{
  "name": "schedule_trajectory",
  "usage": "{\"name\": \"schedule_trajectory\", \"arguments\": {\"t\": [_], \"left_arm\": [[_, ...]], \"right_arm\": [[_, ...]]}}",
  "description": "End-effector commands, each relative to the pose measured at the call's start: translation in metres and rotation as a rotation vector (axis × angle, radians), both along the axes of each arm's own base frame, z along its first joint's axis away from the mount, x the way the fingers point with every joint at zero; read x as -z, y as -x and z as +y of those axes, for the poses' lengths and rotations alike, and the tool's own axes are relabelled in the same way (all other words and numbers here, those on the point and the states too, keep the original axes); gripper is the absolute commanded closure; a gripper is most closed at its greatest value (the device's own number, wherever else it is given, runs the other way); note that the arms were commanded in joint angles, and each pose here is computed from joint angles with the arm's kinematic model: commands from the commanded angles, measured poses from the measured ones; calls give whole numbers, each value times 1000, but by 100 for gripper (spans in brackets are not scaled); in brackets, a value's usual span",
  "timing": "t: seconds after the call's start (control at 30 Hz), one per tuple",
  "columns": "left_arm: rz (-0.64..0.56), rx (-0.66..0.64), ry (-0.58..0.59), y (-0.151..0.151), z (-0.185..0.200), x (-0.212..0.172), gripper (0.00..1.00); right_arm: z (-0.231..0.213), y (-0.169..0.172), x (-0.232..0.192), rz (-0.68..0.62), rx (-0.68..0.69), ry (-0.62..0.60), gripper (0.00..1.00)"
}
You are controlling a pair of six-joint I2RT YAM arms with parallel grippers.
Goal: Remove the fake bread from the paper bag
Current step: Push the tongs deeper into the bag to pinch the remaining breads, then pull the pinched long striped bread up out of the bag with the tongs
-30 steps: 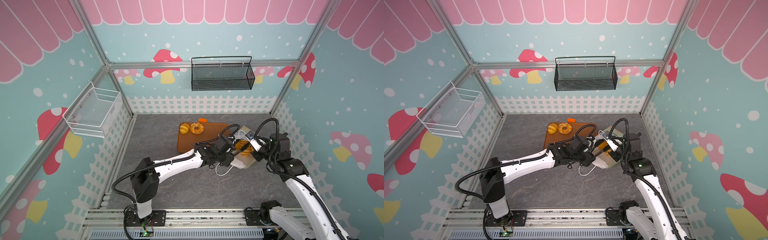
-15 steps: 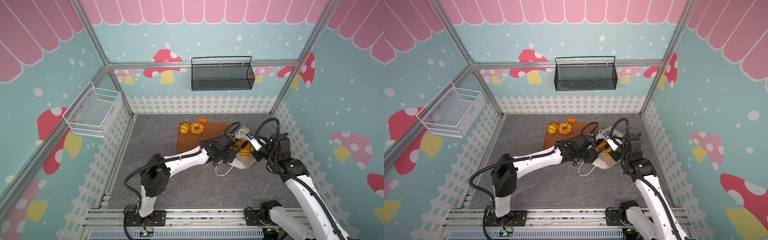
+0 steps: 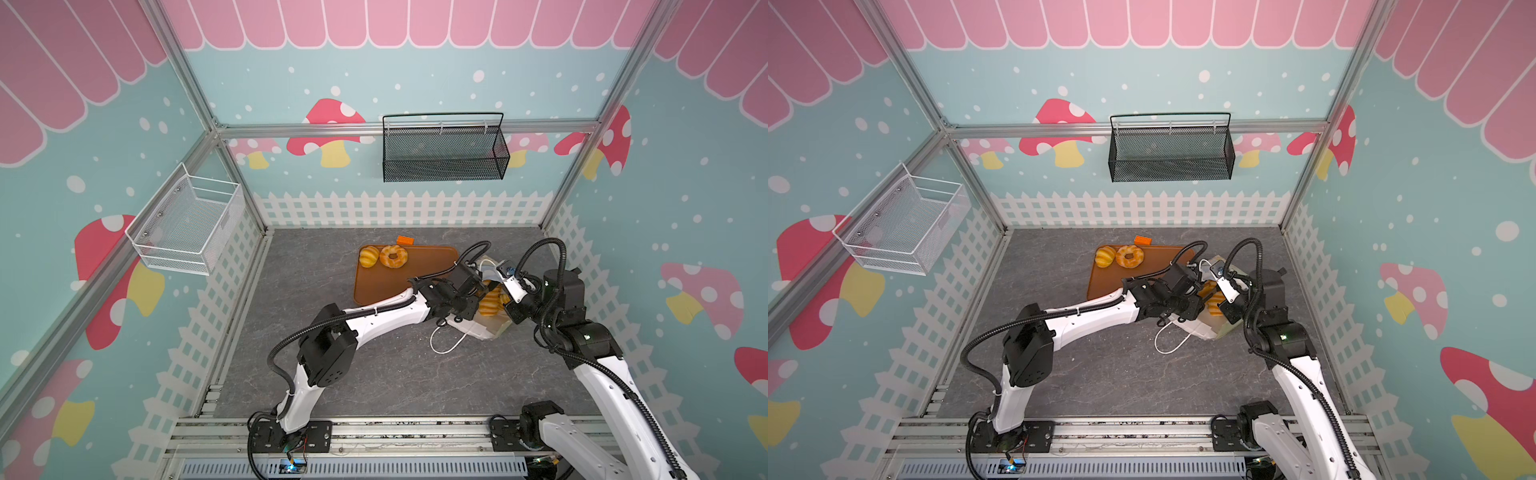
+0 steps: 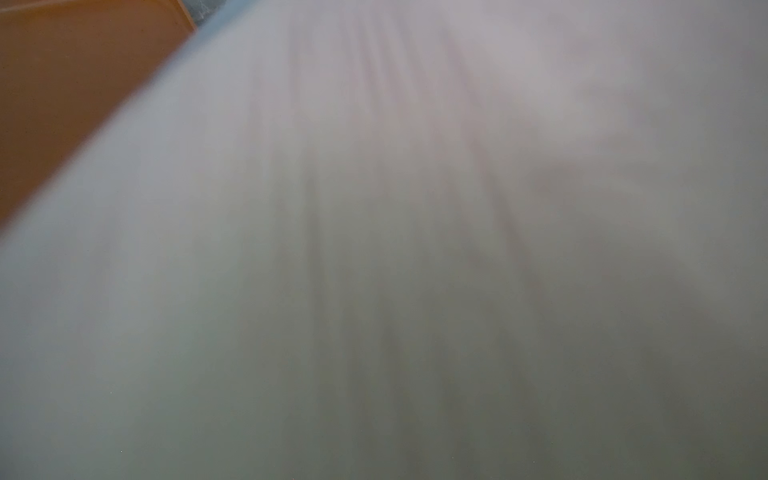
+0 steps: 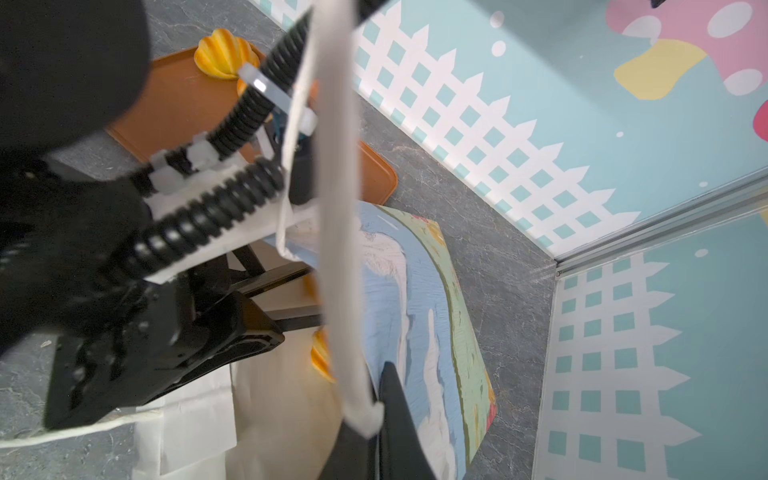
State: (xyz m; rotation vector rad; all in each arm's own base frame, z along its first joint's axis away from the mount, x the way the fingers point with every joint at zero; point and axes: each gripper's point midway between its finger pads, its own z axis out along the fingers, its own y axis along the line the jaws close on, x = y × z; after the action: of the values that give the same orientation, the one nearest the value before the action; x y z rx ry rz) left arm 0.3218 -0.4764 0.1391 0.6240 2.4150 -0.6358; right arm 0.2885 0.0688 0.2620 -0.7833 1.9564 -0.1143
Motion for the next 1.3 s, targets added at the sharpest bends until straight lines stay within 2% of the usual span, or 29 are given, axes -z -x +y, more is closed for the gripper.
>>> {"name": "schedule_trajectory", "arguments": {"t": [0.0, 0.13, 0.27, 0.47, 0.9, 1.03, 1.27], "left_arm": [[0, 4, 54, -2, -15, -10, 52], [8, 37, 66, 1, -19, -18, 54], [-2, 44, 73, 4, -13, -29, 66], [-27, 51, 86, 10, -4, -48, 75], [-90, 68, 118, 21, 19, -90, 91], [-94, 87, 135, 28, 25, -98, 99], [-135, 118, 175, 43, 42, -123, 100]], "right_arm": [[5, 1, -1, -22, -17, -29, 100], [2, 4, 3, -27, -8, -20, 100], [-4, 7, 8, -32, 17, -6, 100], [-9, 9, 7, -38, 49, -4, 100], [-21, -4, 7, -6, 157, -25, 100], [-25, -7, 3, -10, 201, -45, 100], [-34, -8, -4, -21, 278, -80, 100]]}}
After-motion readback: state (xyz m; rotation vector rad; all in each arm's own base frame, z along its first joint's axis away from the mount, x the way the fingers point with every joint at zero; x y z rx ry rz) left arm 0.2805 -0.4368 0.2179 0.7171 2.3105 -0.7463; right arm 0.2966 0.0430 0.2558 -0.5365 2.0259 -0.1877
